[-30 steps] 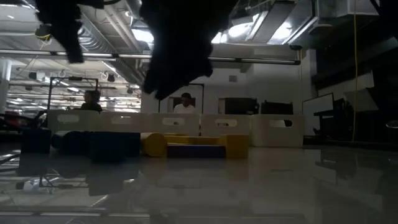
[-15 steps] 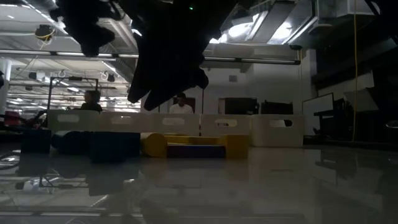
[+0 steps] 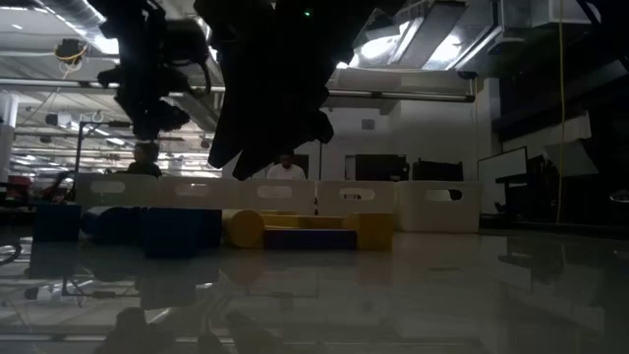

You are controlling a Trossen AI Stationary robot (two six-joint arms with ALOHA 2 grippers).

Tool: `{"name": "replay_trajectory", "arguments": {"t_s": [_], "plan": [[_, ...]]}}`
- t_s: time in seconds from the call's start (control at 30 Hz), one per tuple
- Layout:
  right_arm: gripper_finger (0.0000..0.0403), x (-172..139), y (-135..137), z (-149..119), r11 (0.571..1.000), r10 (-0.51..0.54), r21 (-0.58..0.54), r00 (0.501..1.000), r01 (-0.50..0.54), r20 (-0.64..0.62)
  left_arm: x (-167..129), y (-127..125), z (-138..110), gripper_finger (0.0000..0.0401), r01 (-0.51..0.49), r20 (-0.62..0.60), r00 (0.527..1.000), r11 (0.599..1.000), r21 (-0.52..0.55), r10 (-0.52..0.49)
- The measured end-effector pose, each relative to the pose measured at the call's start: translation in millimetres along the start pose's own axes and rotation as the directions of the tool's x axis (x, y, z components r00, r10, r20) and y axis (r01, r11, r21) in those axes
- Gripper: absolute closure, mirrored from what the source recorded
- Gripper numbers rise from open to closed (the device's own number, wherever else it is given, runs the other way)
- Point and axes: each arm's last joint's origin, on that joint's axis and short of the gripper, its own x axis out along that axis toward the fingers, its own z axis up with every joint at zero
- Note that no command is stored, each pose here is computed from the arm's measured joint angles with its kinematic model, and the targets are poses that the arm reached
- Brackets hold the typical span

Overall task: Sort blocks
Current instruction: Put the blue block into the left white bin

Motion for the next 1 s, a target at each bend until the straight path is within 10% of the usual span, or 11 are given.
{"name": "replay_trajectory", "arguments": {"t_s": [0.4,1.0], "plan": [[0.0229,0,0,0,0.968,-0.001,0.25,1.0,0.001,-0.002,32,-10,-2,0.0201,0.049,-0.161,0.986,0.999,0.013,-0.047],[0.0229,15,34,-20,0.935,-0.068,0.355,0.992,0.025,0.108,34,-9,-3,0.0201,0.059,-0.176,0.983,0.995,0.081,-0.044]]}}
